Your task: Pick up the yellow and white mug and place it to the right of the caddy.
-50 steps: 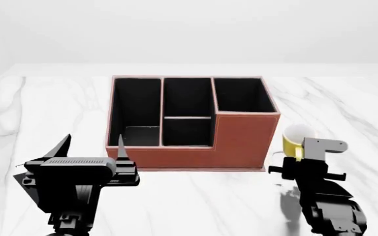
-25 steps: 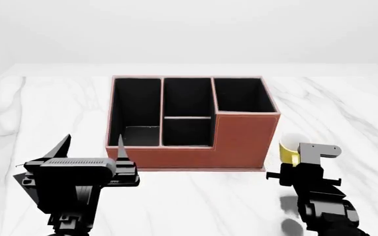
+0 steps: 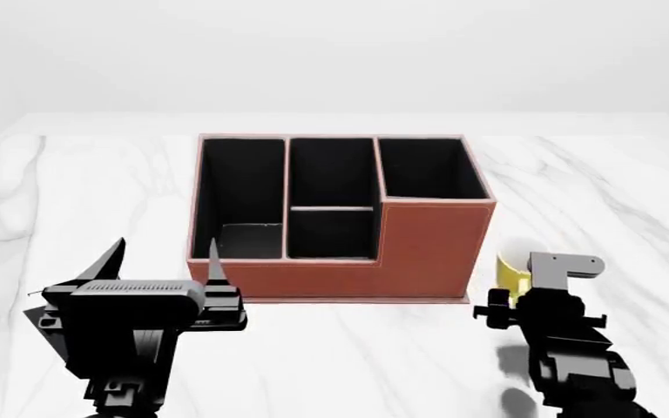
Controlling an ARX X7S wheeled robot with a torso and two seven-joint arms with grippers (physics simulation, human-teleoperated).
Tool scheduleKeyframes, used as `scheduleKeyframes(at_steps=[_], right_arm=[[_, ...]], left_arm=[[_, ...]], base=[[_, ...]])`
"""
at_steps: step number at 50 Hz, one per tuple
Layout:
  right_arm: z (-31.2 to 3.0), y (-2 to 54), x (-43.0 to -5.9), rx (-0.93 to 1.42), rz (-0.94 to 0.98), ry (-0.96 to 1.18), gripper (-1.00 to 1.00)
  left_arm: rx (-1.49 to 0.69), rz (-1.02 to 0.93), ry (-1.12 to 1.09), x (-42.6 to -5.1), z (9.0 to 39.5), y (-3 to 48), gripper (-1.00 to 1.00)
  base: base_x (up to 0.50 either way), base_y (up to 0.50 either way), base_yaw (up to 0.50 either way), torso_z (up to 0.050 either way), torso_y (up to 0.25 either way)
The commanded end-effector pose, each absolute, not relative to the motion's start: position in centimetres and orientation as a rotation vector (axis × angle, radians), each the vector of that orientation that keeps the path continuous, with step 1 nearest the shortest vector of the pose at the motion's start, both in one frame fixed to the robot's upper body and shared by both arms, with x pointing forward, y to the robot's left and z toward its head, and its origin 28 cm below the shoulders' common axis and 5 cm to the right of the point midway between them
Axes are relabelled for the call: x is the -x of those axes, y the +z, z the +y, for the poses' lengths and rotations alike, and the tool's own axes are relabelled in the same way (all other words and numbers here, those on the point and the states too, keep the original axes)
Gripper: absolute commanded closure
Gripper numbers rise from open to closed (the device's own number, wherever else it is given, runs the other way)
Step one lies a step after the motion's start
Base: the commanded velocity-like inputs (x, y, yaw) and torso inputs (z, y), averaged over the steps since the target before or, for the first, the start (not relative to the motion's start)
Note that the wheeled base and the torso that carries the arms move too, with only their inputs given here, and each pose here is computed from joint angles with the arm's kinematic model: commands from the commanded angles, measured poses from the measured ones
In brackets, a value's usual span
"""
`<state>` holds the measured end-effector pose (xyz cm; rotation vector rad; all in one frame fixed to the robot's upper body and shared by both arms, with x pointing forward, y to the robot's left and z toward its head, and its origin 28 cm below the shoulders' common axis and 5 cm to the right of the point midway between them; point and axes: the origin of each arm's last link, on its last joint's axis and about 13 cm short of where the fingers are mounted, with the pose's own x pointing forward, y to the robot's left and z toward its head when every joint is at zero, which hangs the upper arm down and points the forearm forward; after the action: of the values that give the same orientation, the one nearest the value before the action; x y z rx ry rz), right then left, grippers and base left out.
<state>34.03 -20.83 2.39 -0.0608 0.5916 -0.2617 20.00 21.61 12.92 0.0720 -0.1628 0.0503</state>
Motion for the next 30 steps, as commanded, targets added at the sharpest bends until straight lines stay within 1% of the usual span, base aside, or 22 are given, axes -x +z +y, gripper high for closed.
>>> scheduleKeyframes(at_steps=[1, 17, 25, 30], right_arm=[[-20.6, 2.8, -34.0, 0.050, 0.547, -0.249, -1.00], [-20.1, 5.7, -31.7, 0.063, 0.418, -0.254, -1.00], [-19.6, 6.6, -29.1, 0.084, 0.386, -0.247, -1.00], [-19.0, 7.4, -26.6, 0.096, 0.342, -0.234, -1.00]], left_arm=[[-0.072, -0.163, 0.049, -20.0, 21.6, 12.9, -1.00], [-0.071, -0.163, 0.048, -20.0, 21.6, 12.9, -1.00], [-0.070, -0.164, 0.047, -19.9, 21.5, 13.0, -1.00], [-0.070, -0.167, 0.048, -19.8, 21.5, 13.1, -1.00]], base=[[0.00, 0.00, 0.00, 0.000, 0.000], [0.00, 0.00, 0.00, 0.000, 0.000], [0.00, 0.00, 0.00, 0.000, 0.000], [0.00, 0.00, 0.00, 0.000, 0.000]])
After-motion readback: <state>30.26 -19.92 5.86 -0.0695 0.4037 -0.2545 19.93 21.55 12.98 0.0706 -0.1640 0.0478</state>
